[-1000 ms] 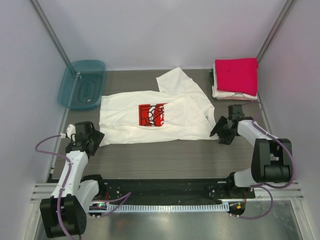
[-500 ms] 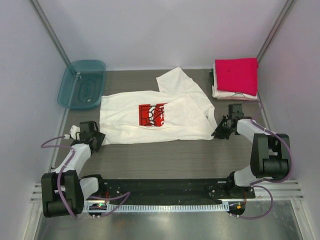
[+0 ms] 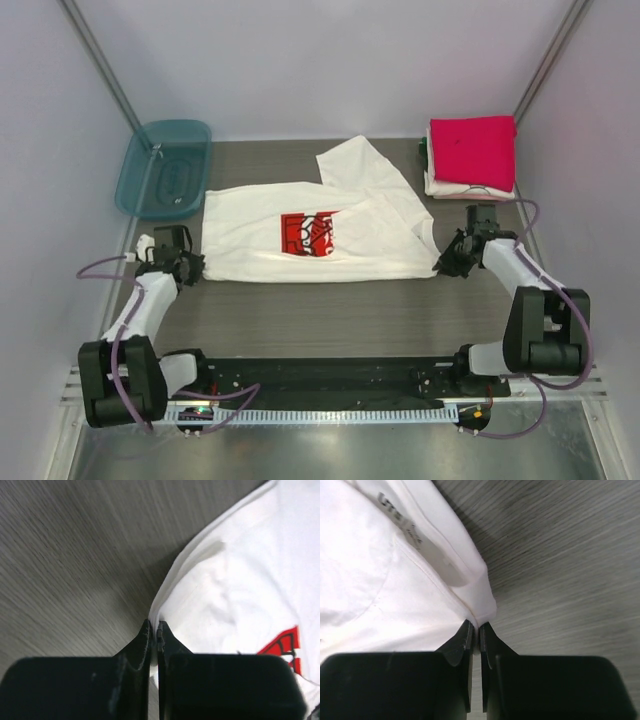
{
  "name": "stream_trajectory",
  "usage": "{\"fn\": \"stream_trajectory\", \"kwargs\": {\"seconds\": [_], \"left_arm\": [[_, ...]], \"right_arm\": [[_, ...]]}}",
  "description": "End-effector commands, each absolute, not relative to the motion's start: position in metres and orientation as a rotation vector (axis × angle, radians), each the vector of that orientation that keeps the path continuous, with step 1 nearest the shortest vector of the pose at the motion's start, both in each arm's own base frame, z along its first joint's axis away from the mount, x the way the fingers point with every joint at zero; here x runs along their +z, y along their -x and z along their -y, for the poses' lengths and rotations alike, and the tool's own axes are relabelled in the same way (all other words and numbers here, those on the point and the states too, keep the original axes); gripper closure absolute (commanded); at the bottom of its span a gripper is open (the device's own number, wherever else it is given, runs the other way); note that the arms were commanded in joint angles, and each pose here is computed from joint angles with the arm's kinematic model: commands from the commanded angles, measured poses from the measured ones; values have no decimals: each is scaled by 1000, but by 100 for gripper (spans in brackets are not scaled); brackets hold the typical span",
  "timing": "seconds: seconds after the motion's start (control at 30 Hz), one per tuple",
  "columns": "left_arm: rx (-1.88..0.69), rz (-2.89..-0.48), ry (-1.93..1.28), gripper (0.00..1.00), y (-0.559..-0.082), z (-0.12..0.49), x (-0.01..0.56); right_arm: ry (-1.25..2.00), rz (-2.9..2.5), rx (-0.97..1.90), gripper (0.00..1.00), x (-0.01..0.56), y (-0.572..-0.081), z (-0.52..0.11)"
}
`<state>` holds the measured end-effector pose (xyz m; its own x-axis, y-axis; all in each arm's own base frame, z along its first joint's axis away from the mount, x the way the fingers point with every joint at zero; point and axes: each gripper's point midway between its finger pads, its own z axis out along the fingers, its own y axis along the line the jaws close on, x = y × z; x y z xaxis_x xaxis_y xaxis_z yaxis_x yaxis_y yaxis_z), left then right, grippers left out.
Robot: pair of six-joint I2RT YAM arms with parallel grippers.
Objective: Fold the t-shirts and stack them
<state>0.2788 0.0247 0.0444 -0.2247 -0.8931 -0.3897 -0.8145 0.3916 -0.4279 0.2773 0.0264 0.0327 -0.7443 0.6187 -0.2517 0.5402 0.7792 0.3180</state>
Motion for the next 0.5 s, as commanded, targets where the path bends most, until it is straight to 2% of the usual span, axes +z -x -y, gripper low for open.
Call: {"fn": "stream_trajectory", "kwargs": {"seconds": [0.0, 0.13, 0.3, 0.47], "left_arm": [[-12, -2067, 1357, 100, -267, -47, 89], [50, -2116, 1345, 100, -237, -48, 97], [4, -2067, 1390, 99, -201, -40, 96], [-125, -2000, 1516, 89, -183, -23, 101]], "right_arm": [[-914, -2504, 228, 99, 78, -281, -4], [-963, -2519, 235, 99, 77, -256, -8], [-1044, -2504, 278, 99, 70, -225, -17], [-1129, -2424, 274, 99, 78, -203, -16]]}}
